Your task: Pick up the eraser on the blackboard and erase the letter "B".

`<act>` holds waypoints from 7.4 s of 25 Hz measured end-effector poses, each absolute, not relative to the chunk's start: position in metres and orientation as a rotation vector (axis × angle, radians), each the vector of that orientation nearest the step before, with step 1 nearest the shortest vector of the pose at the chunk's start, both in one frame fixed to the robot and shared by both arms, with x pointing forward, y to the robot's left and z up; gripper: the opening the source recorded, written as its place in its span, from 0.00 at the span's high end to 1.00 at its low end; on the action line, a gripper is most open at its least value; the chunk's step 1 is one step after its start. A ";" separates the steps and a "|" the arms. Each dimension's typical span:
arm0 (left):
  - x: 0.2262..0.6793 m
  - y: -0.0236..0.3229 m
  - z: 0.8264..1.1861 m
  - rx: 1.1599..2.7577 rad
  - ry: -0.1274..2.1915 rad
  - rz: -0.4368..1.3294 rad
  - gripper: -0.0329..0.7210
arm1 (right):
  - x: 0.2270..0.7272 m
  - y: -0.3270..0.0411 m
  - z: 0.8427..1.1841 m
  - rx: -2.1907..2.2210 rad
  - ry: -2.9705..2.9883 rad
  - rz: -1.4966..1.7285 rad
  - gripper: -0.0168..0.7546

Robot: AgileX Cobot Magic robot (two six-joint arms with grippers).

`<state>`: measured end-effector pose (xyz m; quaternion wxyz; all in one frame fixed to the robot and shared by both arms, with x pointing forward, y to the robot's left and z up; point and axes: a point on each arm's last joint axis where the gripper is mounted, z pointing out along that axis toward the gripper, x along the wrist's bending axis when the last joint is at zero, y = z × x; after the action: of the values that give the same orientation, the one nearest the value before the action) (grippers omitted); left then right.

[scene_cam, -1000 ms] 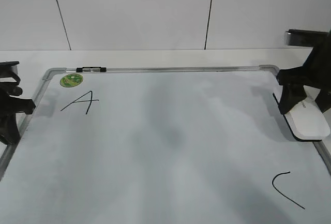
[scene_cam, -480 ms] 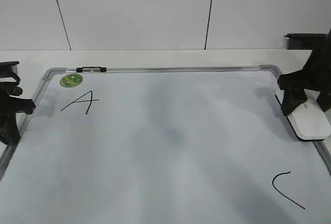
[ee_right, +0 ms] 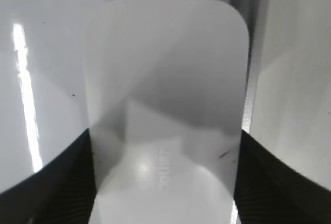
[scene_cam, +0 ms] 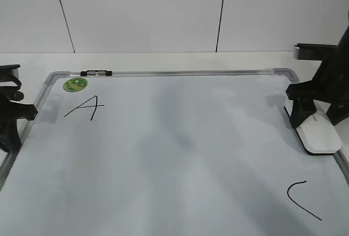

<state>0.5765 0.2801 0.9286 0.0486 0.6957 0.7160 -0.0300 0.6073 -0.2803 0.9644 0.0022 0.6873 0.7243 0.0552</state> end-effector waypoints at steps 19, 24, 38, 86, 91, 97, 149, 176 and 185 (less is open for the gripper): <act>0.577 0.280 0.929 2.121 2.182 -0.091 0.92 | 0.608 -0.281 0.963 2.144 2.285 0.165 0.29; 0.577 0.280 0.929 2.121 2.182 -0.091 0.92 | 0.608 -0.281 0.963 2.144 2.285 0.165 0.29; 0.577 0.280 0.929 2.121 2.182 -0.091 0.92 | 0.607 -0.278 0.967 2.162 2.319 0.168 0.18; 0.566 0.281 0.963 2.119 2.139 -0.040 0.58 | 0.488 -0.283 1.126 1.956 2.142 0.466 0.21; 0.551 0.282 0.982 2.173 2.149 -0.084 0.58 | 0.457 -0.284 1.133 1.930 2.119 0.502 0.21; 0.533 0.283 1.009 2.195 2.146 -0.107 0.60 | 0.418 -0.285 1.142 1.883 2.075 0.566 0.21; 0.220 0.299 1.058 1.684 1.568 0.825 0.64 | 0.226 -0.300 1.046 1.502 1.685 0.848 0.22; 0.231 0.297 1.055 1.618 1.509 0.862 0.64 | 0.227 -0.300 1.044 1.500 1.687 0.854 0.22; 0.231 0.297 1.055 1.618 1.509 0.862 0.64 | 0.227 -0.300 1.044 1.499 1.688 0.853 0.22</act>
<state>0.2307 0.2974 1.0548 0.3744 0.6318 0.5893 0.3367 0.2270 -0.2997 1.0440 0.3562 0.5803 0.6537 0.3303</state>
